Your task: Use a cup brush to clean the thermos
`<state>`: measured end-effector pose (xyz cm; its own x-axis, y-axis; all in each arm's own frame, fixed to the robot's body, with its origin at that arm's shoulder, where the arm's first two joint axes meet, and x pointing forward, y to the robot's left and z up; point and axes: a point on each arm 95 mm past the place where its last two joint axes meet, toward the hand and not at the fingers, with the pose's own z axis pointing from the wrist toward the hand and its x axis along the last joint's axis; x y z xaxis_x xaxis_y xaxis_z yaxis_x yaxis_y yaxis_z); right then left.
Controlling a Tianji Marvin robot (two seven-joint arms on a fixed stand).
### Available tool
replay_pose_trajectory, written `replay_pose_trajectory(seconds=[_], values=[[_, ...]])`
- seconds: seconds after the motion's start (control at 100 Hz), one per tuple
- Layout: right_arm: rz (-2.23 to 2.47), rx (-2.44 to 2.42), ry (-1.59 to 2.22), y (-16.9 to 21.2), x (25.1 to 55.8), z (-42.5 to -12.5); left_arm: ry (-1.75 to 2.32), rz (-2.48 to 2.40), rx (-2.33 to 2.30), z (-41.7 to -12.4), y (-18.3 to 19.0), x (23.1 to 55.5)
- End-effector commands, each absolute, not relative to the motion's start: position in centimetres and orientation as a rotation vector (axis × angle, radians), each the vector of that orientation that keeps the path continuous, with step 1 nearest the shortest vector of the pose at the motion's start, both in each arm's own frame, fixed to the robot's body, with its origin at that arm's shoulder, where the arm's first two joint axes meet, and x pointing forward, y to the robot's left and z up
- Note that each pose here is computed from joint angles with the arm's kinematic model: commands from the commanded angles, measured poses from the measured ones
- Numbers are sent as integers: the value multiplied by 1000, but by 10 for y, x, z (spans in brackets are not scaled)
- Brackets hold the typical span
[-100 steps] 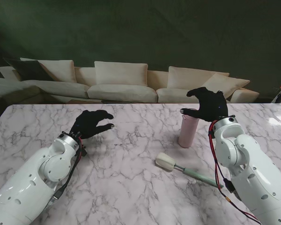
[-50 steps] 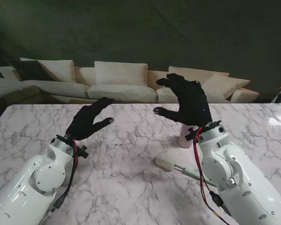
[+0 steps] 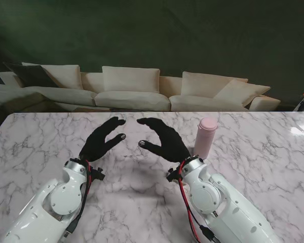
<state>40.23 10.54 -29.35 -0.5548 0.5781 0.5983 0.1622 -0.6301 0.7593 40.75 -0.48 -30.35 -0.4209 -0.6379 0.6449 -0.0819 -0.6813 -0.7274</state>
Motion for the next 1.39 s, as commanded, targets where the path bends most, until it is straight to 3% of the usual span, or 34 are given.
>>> replay_pose_trajectory(seconds=[0.0, 0.32, 1.38], values=[[2229, 1406, 1173, 102, 403, -312, 1024, -2138, -1507, -319, -7, 408], [2167, 1593, 1106, 78, 401, -348, 1039, -2049, -1549, -333, 7, 412], [2196, 1645, 1048, 61, 399, -346, 1096, -1982, -1482, -326, 27, 396]])
